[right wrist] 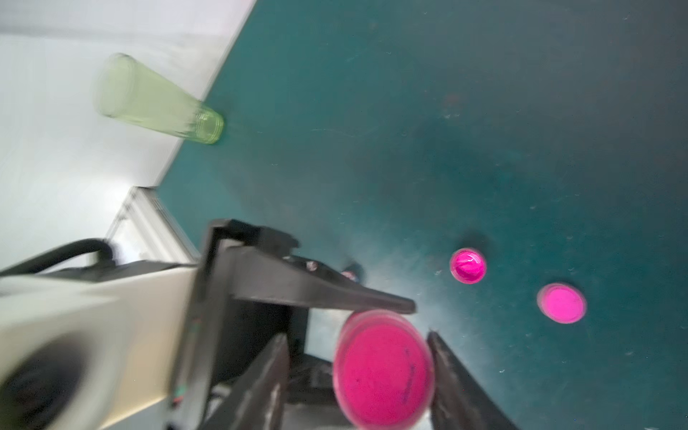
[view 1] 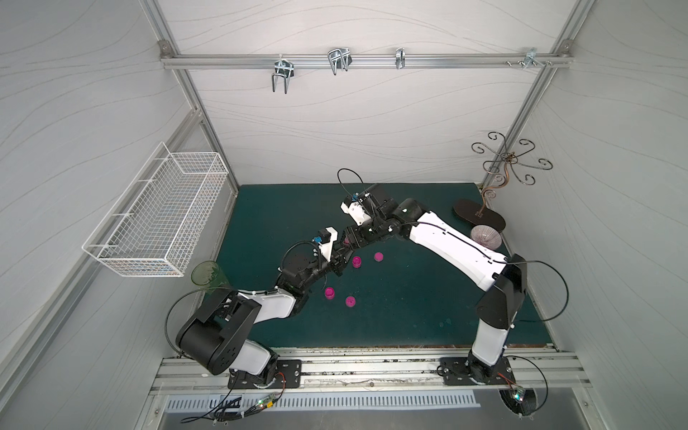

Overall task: Close the paint jar lid
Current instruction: Screw the lid onto the paint jar.

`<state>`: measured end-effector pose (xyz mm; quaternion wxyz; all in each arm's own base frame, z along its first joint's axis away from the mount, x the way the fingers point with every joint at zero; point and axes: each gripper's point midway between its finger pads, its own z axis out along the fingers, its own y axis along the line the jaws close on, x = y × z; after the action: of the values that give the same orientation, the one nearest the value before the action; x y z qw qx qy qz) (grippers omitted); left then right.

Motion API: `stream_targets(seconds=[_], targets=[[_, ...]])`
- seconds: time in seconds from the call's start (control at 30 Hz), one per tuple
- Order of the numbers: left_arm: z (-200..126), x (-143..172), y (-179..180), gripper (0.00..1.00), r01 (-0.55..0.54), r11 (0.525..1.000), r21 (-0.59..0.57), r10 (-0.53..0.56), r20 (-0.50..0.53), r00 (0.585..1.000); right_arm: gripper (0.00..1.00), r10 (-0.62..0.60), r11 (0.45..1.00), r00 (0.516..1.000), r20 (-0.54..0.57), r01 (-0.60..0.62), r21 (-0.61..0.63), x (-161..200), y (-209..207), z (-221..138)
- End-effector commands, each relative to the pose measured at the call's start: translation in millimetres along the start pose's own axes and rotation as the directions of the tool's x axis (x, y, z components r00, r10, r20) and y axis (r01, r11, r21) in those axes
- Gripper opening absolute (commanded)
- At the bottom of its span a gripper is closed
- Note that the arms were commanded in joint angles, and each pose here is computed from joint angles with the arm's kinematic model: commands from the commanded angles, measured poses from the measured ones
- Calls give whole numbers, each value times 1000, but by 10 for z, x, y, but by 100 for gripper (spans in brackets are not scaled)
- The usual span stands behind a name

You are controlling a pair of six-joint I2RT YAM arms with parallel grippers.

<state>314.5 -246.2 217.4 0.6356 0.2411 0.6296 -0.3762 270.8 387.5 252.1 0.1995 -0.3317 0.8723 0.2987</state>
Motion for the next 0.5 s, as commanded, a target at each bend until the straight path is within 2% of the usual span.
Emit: stream_targets(seconds=[0.0, 0.1, 0.17, 0.3, 0.47], targets=[[45, -522, -208, 0, -93, 992, 86, 78, 164, 983, 68, -139, 980, 990, 24, 141, -137, 61, 198, -498], [41, -522, -237, 0, -92, 990, 103, 74, 165, 983, 70, -208, 956, 978, 27, 209, -204, 105, 167, -672], [39, -532, -269, 0, -91, 988, 124, 70, 168, 983, 71, -311, 929, 950, 13, 306, -210, 169, 158, -712], [40, -535, -328, 0, -86, 983, 161, 59, 166, 984, 72, -422, 892, 905, -50, 405, -199, 266, 76, -669], [65, -522, -376, 0, -71, 977, 200, 40, 156, 987, 70, -495, 850, 868, -39, 474, -230, 218, 78, -570]])
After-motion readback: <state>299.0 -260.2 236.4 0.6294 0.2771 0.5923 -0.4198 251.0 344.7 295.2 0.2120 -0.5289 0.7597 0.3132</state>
